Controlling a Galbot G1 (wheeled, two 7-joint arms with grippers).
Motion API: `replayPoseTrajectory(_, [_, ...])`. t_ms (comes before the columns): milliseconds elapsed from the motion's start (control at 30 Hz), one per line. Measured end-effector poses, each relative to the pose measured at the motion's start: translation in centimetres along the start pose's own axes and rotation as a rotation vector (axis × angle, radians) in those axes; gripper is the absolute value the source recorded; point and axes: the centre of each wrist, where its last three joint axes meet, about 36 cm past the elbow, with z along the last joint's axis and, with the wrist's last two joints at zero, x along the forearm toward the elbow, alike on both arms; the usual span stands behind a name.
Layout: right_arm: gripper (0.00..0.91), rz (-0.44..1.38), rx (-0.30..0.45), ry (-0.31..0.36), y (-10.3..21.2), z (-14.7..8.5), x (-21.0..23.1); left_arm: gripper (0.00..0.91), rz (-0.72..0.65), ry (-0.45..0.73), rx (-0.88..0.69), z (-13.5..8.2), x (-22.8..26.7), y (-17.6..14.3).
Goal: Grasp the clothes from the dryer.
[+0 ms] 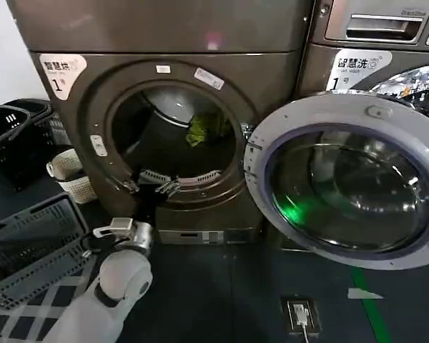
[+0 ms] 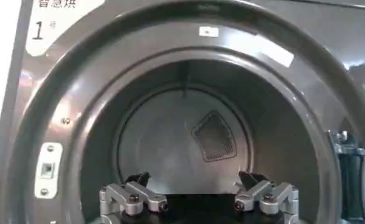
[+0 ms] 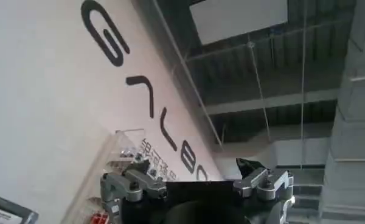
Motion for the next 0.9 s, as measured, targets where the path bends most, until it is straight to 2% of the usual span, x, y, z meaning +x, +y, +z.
replayPoseTrajectory(900, [0.907, 0.069, 0.025, -0.009, -2.5, -0.1, -1.0, 0.907, 0.005, 0.000, 0.004, 0.1, -0.4, -0.3])
